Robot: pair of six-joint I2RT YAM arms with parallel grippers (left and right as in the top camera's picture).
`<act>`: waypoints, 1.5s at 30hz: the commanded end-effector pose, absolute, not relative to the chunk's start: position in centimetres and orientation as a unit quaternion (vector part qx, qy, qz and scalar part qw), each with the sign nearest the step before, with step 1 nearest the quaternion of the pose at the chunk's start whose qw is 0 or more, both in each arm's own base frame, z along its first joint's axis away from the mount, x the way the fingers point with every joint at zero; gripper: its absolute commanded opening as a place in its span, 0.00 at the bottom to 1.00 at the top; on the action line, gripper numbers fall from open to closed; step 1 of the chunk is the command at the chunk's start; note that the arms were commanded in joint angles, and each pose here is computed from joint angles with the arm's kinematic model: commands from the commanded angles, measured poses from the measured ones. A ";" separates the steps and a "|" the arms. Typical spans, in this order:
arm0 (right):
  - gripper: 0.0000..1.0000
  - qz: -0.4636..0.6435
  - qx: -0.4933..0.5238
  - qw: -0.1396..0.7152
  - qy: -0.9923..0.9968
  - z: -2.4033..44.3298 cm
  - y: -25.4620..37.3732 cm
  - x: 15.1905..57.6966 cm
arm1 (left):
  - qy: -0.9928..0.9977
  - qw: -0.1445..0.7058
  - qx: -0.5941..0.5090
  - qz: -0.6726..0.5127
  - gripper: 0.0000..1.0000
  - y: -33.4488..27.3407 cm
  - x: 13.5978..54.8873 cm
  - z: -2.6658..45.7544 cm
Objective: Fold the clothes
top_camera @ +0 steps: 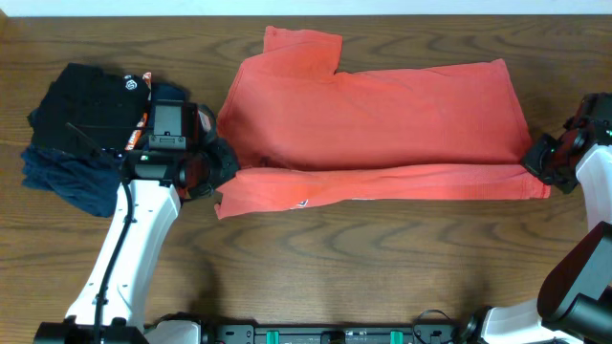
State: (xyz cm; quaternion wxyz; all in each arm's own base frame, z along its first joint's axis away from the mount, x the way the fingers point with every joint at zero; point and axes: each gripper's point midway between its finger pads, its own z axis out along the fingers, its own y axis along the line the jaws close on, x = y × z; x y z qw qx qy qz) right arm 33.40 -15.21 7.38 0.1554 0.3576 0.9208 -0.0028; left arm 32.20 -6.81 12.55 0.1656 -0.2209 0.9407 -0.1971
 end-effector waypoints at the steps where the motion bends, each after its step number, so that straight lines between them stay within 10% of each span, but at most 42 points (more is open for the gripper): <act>1: 0.01 -0.002 0.346 0.163 0.924 7.5 -14.9 33.9 | 0.941 0.165 -0.233 -0.182 0.06 -6.2 32.8 11.5; 16: 0.06 -0.001 0.323 0.211 0.923 5.9 -14.9 38.1 | 0.935 0.193 -0.227 -0.190 0.06 -6.5 37.4 8.5; 20: 0.37 -0.001 0.322 0.223 0.920 5.7 -15.1 38.9 | 0.932 0.208 -0.224 -0.195 0.60 -6.5 38.2 8.8; 22: 0.44 -0.001 0.321 0.227 0.919 5.8 -15.2 39.0 | 0.931 0.210 -0.223 -0.196 0.69 -6.5 38.3 8.8; 45: 0.47 -0.109 0.345 0.076 0.929 3.5 -16.3 30.9 | 0.972 0.057 -0.190 -0.122 0.70 -5.5 30.3 5.3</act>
